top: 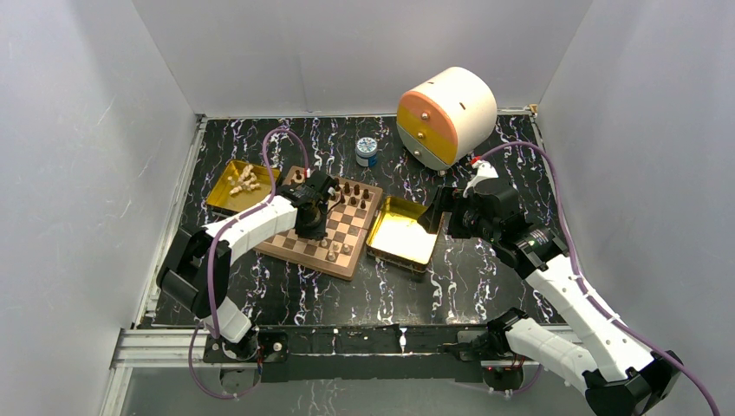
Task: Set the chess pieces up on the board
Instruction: Place the chess piece on the chessboard.
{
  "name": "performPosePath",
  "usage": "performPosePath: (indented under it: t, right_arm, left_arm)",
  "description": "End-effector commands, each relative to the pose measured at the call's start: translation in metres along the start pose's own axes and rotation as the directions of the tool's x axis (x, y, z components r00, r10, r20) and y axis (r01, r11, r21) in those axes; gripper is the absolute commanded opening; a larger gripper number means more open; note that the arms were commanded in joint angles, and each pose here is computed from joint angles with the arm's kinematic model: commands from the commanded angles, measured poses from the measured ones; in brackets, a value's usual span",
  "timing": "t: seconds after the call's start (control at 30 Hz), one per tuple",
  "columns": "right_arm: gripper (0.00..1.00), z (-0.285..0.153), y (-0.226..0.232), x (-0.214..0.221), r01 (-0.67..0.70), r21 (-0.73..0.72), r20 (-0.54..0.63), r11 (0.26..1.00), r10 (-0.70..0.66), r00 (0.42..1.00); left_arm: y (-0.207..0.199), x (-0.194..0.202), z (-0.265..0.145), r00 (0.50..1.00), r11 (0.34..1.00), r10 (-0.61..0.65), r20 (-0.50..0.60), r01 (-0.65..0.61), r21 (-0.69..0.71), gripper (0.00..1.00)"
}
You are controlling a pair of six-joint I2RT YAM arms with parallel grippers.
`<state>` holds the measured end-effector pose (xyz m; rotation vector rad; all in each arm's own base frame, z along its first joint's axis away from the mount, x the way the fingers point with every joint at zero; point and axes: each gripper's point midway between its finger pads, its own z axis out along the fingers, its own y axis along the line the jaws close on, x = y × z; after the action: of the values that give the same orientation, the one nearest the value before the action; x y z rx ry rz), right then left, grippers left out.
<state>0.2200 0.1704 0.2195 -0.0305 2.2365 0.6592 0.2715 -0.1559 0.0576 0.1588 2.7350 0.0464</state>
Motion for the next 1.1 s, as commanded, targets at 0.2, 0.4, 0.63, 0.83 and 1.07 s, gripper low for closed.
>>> performPosePath:
  t: [0.2,0.4,0.63,0.83,1.07]
  right_arm:
    - [0.99,-0.007,0.011,-0.015,-0.006,-0.045,0.06,0.999,0.008,0.998]
    - [0.99,-0.008,0.01,-0.015,-0.007,-0.044,0.064,0.999,0.01,0.998]
    - [0.99,-0.009,0.01,-0.015,-0.011,-0.047,0.067,0.999,0.014,0.998]
    - [0.99,-0.011,0.011,-0.015,-0.016,-0.049,0.068,0.999,0.019,0.997]
    - [0.99,-0.013,0.01,-0.014,-0.024,-0.053,0.073,0.998,0.028,0.997]
  left_arm:
    - [0.006,0.004,-0.001,1.0,0.999,0.006,-0.004,-0.006,-0.043,0.2]
    - [0.006,0.003,0.001,1.0,0.999,0.009,-0.007,-0.01,-0.046,0.2]
    - [0.004,-0.002,-0.004,1.0,0.999,0.006,0.008,-0.006,-0.033,0.24]
    - [0.002,-0.014,-0.017,0.999,1.0,-0.01,0.053,0.011,-0.019,0.27]
    - [0.005,-0.049,-0.048,0.989,0.999,-0.032,0.146,0.037,-0.031,0.29]
